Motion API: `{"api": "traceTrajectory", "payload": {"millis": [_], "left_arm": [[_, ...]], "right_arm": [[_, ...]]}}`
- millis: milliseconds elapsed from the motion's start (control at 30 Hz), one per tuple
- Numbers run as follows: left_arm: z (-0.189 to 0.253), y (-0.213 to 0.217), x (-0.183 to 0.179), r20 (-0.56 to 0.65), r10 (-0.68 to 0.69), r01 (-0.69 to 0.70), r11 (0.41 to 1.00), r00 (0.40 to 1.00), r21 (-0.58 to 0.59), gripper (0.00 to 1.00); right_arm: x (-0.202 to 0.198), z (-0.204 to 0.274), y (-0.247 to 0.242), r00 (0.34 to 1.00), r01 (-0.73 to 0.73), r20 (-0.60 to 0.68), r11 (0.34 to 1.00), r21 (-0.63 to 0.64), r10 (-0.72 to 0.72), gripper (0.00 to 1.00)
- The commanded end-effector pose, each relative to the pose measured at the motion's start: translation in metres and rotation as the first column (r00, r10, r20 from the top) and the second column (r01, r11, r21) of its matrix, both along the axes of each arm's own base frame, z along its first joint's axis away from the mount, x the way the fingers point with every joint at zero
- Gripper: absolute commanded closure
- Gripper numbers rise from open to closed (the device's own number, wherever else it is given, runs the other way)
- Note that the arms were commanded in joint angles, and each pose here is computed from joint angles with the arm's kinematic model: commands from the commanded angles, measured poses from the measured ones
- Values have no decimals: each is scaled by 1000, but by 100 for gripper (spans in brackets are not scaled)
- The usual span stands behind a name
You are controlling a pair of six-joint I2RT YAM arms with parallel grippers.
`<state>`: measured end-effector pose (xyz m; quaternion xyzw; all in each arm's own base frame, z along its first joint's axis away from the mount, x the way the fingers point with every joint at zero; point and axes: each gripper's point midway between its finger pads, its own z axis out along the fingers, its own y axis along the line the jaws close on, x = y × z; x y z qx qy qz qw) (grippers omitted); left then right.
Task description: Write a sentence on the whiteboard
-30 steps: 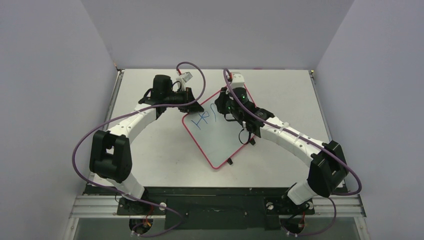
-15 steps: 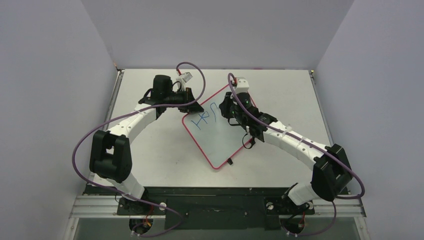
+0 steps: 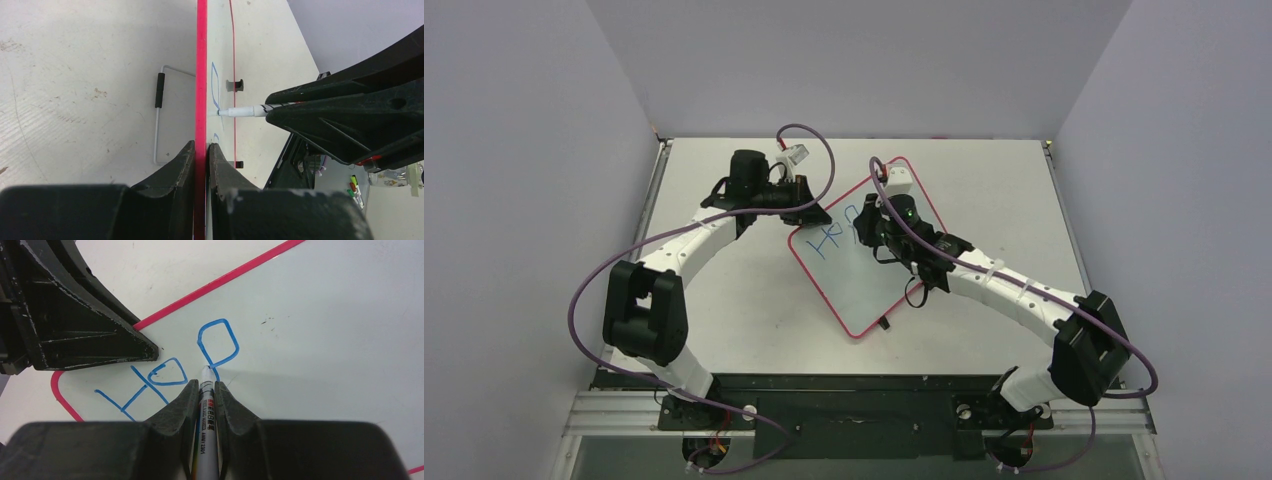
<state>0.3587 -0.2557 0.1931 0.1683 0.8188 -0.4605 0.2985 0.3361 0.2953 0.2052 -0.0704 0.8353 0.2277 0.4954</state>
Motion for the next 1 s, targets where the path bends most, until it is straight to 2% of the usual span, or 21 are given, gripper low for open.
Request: {"api": "traceTrajectory", "payload": {"millis": [0, 233, 400, 600, 967], "left_arm": [[35, -8, -6, 142, -60, 64, 998, 988, -28, 100], [36, -7, -7, 144, -58, 63, 998, 988, -27, 100], [37, -7, -7, 146, -58, 63, 998, 988, -27, 100], [38, -7, -7, 150, -58, 63, 998, 987, -29, 100], [38, -8, -6, 151, -60, 65, 998, 987, -28, 100]], "right_arm": [[0, 31, 9, 999, -18, 45, 999, 37, 16, 100], [-2, 66, 7, 994, -23, 108, 996, 85, 13, 100], [3, 82, -12, 989, 39, 137, 993, 115, -55, 100], [19, 75, -41, 984, 116, 117, 982, 147, -133, 100], [29, 53, -46, 988, 119, 81, 983, 141, -131, 100]]}}
